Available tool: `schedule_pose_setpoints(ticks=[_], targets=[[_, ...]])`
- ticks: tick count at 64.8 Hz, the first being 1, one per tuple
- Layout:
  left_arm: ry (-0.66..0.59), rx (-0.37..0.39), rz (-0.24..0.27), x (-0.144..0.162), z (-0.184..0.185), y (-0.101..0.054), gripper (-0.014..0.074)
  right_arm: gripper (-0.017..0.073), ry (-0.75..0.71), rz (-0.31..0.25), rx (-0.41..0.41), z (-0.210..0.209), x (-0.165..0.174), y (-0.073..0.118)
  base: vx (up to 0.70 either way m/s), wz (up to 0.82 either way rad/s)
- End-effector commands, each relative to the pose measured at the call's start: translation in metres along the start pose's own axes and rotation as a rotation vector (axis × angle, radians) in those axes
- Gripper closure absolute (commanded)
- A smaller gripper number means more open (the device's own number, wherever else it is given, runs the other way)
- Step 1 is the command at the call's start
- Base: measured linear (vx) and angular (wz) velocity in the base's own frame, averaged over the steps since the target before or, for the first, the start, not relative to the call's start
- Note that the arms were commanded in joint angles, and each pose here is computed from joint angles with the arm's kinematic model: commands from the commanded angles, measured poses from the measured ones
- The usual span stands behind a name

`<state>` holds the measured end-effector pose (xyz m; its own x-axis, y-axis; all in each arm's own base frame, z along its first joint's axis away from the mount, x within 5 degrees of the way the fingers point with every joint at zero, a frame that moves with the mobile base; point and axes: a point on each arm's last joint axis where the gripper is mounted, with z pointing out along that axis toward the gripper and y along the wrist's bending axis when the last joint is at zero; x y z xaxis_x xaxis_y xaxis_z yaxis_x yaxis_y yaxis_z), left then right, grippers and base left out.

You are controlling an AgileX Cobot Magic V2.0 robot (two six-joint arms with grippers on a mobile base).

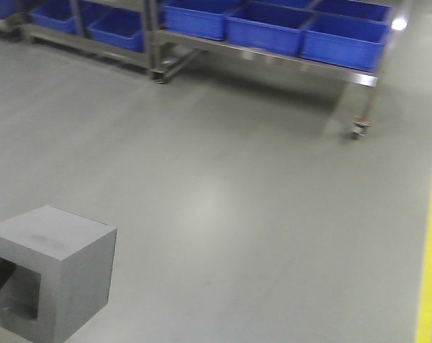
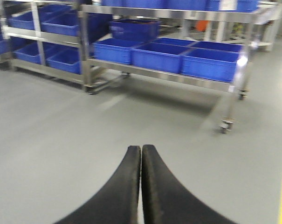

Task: Sort gray base to blue bin
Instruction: 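Drive the base away from the table holding the block in left gripper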

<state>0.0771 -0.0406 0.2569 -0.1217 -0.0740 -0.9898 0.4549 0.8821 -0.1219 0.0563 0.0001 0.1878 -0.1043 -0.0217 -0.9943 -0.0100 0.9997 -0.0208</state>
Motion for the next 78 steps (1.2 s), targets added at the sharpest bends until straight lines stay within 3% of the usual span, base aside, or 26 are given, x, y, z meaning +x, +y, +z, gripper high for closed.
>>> schedule_pose_setpoints(ticks=[1, 43, 78], targets=[[-0.131, 0.032, -0.013, -0.0206, -0.0013, -0.0039, 0.0599, 0.0568, -0.071, -0.011, 0.003, -0.0001, -0.0025, 0.0, -0.01, -0.77], [-0.131, 0.031, -0.013, -0.0206, -0.0013, -0.0038, 0.0599, 0.0568, -0.071, -0.011, 0.003, -0.0001, -0.0025, 0.0, 0.03, -0.76], [-0.131, 0.031, -0.013, -0.0206, -0.0013, -0.0038, 0.0599, 0.0568, -0.071, -0.011, 0.003, -0.0001, -0.0025, 0.0, 0.18, -0.21]])
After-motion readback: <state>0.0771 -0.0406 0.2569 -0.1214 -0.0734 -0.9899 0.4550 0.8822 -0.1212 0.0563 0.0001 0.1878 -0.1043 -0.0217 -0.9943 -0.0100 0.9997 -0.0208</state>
